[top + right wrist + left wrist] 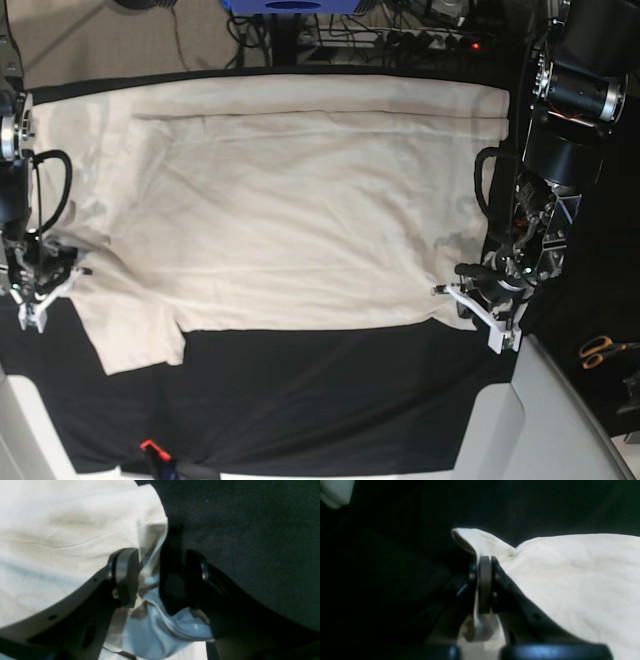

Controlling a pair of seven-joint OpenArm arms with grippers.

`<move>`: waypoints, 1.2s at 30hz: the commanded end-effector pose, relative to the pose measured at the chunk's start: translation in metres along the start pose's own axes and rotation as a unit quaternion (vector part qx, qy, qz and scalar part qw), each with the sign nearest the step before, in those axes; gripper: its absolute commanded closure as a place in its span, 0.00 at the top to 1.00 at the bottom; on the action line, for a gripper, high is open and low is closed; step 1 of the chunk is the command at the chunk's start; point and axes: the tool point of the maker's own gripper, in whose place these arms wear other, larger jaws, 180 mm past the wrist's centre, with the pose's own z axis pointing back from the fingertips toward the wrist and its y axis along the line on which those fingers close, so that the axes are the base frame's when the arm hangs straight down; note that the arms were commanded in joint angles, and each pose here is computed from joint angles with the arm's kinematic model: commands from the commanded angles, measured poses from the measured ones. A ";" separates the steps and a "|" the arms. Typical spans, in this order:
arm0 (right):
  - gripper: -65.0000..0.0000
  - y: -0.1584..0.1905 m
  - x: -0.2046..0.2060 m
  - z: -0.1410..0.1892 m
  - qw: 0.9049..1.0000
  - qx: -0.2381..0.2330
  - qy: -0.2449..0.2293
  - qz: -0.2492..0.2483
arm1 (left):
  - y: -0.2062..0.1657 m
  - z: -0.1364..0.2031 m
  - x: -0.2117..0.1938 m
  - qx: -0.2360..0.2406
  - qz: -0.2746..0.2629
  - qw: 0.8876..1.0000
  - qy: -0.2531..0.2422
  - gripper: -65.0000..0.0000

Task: Fold the T-shirt properly
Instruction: 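Hold both side edges with both grippers, adjusting grip, then lift both side edges and fold them toward the folded shoulder strip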

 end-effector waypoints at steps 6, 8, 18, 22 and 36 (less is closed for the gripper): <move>0.17 -0.007 0.023 0.007 1.000 -0.006 -0.021 -0.003 | 0.003 0.002 0.025 -0.001 -0.003 1.000 -0.028 0.00; 0.10 -0.007 0.024 0.007 1.000 -0.006 -0.022 -0.001 | 0.003 0.002 0.025 -0.001 -0.003 1.000 -0.028 0.00; 0.02 -0.004 0.053 0.020 0.998 -0.007 -0.063 0.013 | 0.000 0.001 0.026 -0.003 -0.003 1.000 -0.029 0.00; 0.02 -0.005 0.053 0.021 0.998 -0.008 -0.060 0.013 | 0.000 0.002 0.028 -0.004 -0.004 0.999 -0.032 0.00; 0.02 0.012 0.058 0.051 0.995 -0.002 -0.081 0.061 | -0.037 0.029 0.018 -0.053 -0.038 0.997 -0.030 0.00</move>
